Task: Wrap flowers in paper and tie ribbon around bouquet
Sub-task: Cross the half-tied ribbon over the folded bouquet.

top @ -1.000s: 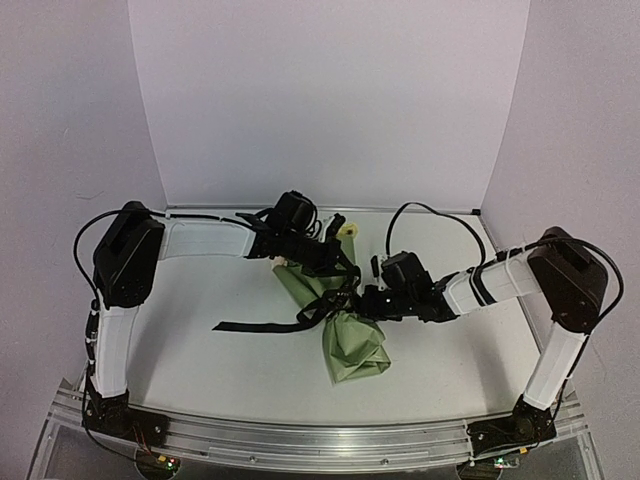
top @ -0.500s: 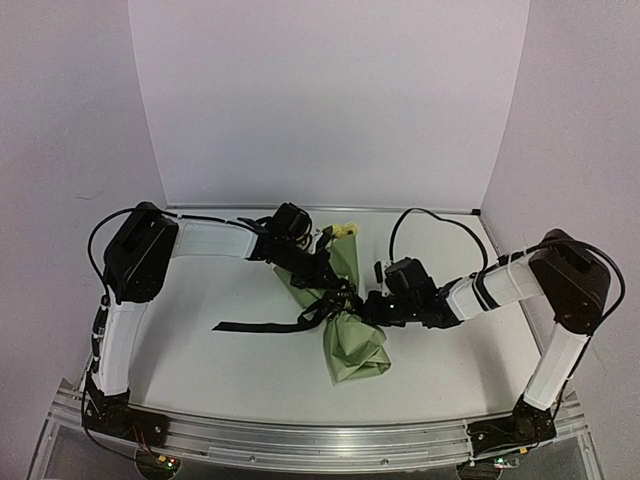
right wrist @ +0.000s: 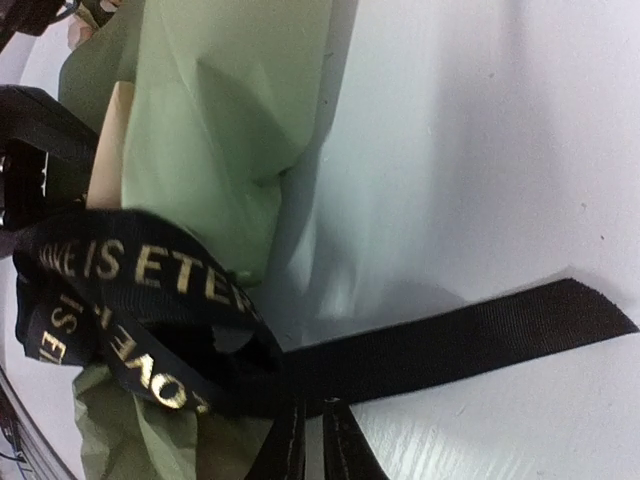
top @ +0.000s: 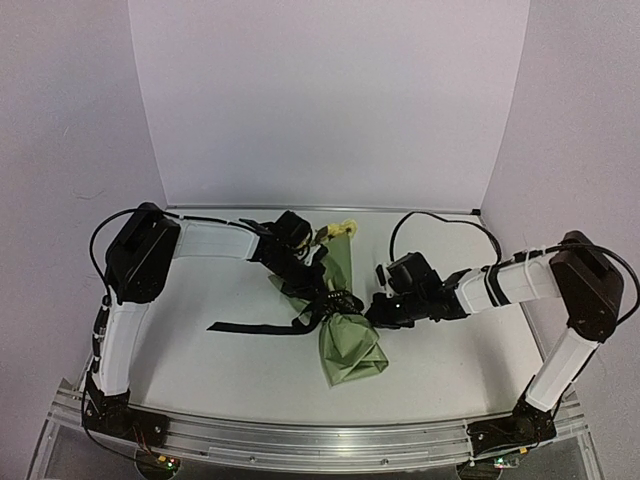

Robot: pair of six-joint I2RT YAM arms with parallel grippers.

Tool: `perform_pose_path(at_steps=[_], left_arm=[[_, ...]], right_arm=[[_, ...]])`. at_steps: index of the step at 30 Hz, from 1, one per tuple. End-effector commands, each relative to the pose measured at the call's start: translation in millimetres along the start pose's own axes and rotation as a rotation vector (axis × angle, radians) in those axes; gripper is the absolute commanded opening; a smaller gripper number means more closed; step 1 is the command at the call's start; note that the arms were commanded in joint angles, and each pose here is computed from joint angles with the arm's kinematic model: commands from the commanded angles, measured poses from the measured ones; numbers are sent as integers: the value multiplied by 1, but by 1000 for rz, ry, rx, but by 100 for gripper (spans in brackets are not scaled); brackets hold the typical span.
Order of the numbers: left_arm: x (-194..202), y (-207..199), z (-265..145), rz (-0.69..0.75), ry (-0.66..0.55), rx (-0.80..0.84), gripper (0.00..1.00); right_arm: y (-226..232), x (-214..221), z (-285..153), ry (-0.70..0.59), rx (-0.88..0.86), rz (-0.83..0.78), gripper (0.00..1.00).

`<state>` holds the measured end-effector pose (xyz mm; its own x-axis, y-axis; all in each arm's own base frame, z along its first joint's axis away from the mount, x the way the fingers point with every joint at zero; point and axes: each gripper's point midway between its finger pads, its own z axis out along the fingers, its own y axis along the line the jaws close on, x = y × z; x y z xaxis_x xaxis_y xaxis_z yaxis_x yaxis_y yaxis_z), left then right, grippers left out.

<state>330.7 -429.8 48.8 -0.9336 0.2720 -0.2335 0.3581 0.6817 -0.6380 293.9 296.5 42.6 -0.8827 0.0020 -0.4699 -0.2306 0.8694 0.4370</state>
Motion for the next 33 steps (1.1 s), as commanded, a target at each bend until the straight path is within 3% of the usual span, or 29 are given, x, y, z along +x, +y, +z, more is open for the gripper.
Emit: perform_pose_path(at_steps=[1,7,13,19,25,33], left_arm=[[28,18,14,-9,108,-48,0],[37,7,13,29,143,-35,0],[34,-3,-13,111,120,-50,0],[42,-39,-33,198,154,93,0],[40,-60,-46,194,140,171,0],[26,-92,-63,165,111,247,0]], right_arm=[[29,-18,-42,13,-44,-113,18],[66,-21,-64,57,-85,-275,27],[84,-18,-49,75,-100,-276,27],[112,-5,-49,71,-82,-508,31],[116,-19,-46,-11,-72,-566,38],[78,-30,-64,-106,92,-573,41]])
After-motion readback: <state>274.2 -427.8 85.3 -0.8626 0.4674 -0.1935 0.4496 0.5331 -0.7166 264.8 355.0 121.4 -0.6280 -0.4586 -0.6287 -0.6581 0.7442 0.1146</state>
